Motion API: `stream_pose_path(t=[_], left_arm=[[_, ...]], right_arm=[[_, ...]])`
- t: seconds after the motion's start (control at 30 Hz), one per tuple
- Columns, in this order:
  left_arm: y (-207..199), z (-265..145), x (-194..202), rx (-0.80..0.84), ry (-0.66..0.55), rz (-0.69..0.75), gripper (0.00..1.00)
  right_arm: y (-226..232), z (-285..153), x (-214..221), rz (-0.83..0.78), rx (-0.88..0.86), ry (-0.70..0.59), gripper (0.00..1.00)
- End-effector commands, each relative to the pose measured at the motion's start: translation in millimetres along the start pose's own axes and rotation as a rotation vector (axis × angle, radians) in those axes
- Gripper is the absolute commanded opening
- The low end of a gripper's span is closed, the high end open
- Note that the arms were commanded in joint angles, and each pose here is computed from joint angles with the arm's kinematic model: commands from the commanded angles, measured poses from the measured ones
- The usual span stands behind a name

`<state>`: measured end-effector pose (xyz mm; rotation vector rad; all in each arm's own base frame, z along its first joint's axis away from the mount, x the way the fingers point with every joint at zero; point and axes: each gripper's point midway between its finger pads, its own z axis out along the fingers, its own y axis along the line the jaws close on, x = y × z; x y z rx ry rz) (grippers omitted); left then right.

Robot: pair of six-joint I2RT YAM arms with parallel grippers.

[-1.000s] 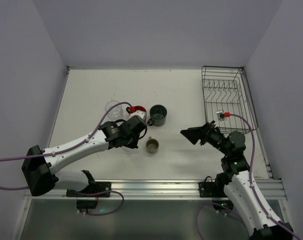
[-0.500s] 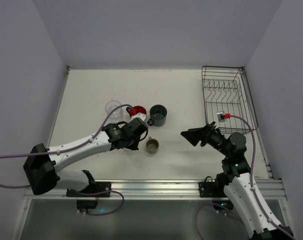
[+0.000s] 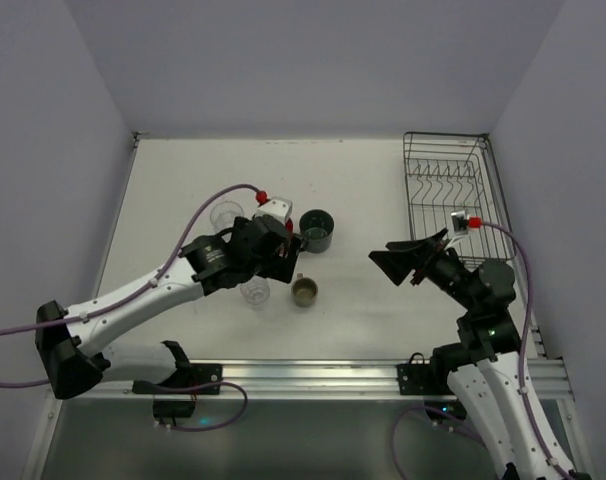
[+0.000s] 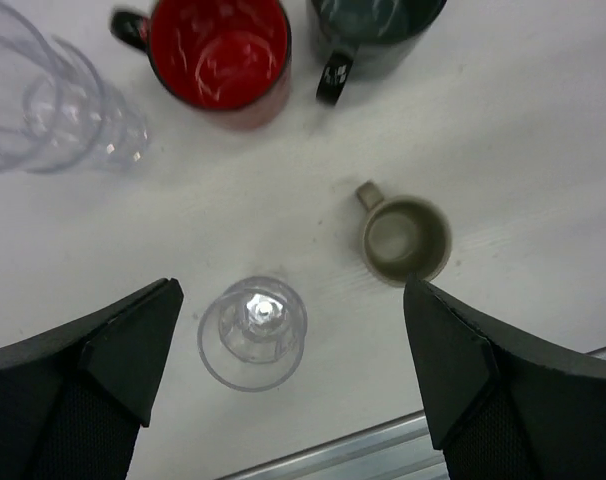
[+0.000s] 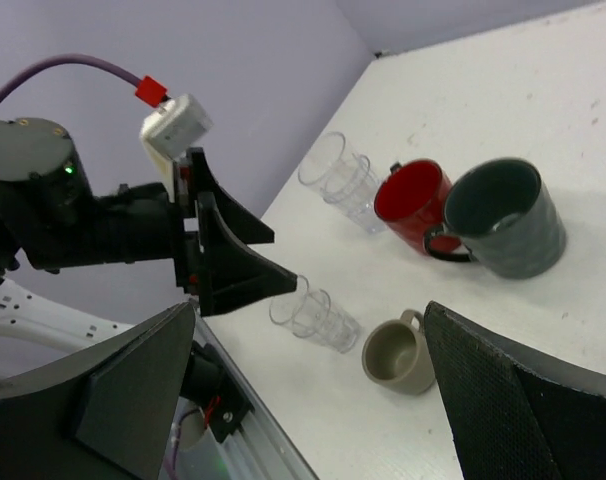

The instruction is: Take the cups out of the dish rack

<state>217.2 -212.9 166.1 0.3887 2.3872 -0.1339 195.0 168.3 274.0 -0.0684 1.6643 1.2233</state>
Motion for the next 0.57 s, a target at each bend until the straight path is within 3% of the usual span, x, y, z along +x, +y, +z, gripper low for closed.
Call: stream_pose_path(t=[0.0, 0.13, 0.23, 0.33, 0.43, 0.53], left_arm=[[11, -75, -100, 0.036, -0.348, -0.062, 1.0], [31, -158, -153, 0.114, -0.626, -0.146, 1.0], [60, -234, -167, 0.214, -0.848, -0.238, 1.0], [76, -272, -163, 0.273, -0.943, -0.272, 1.0], [83, -283, -151, 0.309, -0.979, -0.26, 1.0], [81, -269, -140, 0.308, -0.963, -0.26, 1.0]], right_arm=[[25, -14, -39, -0.114, 0.045, -0.102, 0.99], [34, -40, -69, -0.174, 0.173, -0.211, 0.99], [55, -68, -95, -0.242, 0.227, -0.321, 0.99], [84, -95, -111, -0.303, 0.22, -0.399, 0.99], [104, -111, -116, -0.328, 0.193, -0.432, 0.99], [106, -115, -117, -0.326, 0.194, -0.447, 0.99]])
